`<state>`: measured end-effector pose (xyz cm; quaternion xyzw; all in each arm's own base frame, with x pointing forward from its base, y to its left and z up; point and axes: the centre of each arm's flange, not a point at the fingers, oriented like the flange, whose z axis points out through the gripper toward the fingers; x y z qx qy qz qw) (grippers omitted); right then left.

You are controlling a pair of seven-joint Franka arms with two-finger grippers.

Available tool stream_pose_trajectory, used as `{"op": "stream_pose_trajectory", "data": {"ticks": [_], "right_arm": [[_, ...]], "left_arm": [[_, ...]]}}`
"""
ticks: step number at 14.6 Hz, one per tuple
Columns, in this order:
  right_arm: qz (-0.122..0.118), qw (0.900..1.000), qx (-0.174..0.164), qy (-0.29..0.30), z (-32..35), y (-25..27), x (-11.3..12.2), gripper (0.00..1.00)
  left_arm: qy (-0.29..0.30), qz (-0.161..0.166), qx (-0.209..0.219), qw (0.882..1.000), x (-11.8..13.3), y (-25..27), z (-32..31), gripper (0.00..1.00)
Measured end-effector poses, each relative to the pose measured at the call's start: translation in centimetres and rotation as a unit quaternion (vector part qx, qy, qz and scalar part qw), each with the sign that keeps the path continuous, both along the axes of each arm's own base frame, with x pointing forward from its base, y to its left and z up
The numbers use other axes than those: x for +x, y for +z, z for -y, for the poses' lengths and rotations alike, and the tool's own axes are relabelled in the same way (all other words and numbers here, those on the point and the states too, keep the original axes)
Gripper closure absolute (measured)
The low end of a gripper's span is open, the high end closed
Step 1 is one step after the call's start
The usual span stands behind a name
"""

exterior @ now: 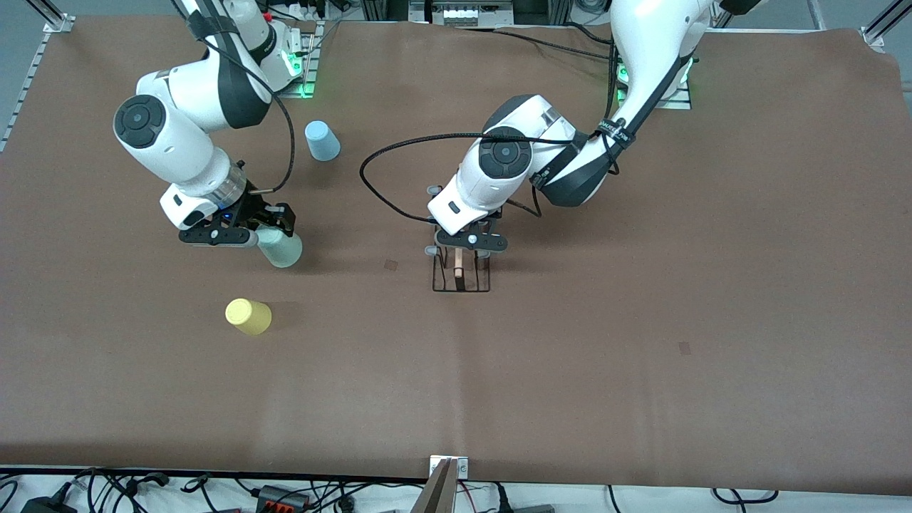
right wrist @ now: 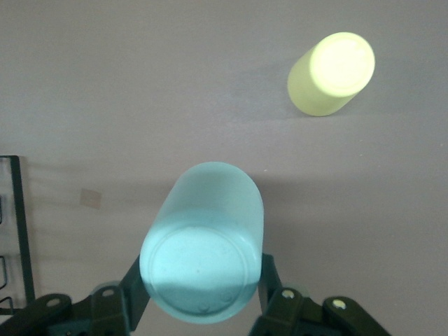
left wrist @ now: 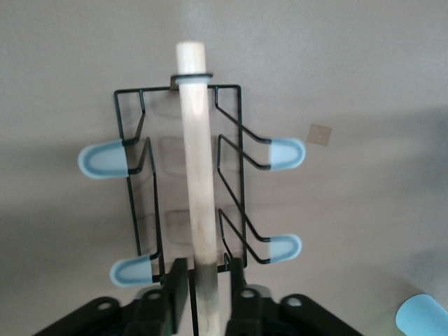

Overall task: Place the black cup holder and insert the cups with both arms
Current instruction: 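Lower the teal cup onto a peg with the right gripper while the left gripper withdraws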

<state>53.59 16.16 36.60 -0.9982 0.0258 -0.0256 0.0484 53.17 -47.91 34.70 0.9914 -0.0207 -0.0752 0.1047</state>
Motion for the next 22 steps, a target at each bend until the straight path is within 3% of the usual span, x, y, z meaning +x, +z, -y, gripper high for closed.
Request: {"op": "stream_pose_trajectory", "data": {"ticks": [3, 6, 7, 9, 12, 16, 19, 22], "right_arm": [[-0.001, 1.000, 0.001, -0.011, -0.9, 0.1, -0.2, 0.35], [-0.009, 0.999, 0.006, -0.052, -3.3, 1.1, -0.7, 0.35], [-0.014, 0.998, 0.008, -0.066, -5.1, 2.0, -1.3, 0.35], [-0.024, 0.995, 0.011, -0.091, -9.5, 4.1, -3.4, 0.35], [-0.028, 0.990, 0.024, -0.136, -17.2, 6.8, -7.8, 0.35], [-0.036, 0.984, 0.043, -0.167, -25.1, 6.7, -13.4, 0.35], [-0.029, 0.985, 0.049, -0.164, -27.0, 4.9, -13.7, 0.35], [-0.031, 0.985, 0.051, -0.161, -27.4, 2.3, -12.8, 0.35]], "left_arm": [[-0.001, 0.002, 0.007, 1.000, 0.3, 1.6, -0.5, 0.33], [-0.022, 0.016, 0.087, 0.996, 0.7, 6.0, -4.2, 0.05], [-0.026, 0.017, 0.114, 0.993, 1.0, 7.9, -6.1, 0.00], [-0.050, 0.021, 0.140, 0.989, 2.2, 11.0, -10.7, 0.00], [-0.092, 0.010, 0.145, 0.985, 5.5, 13.3, -19.3, 0.00], [-0.088, -0.005, 0.134, 0.987, 9.7, 13.7, -32.1, 0.00], [-0.062, -0.029, 0.132, 0.989, 10.5, 12.0, -39.0, 0.00], [-0.058, -0.048, 0.135, 0.988, 10.0, 10.3, -40.2, 0.00]]}}
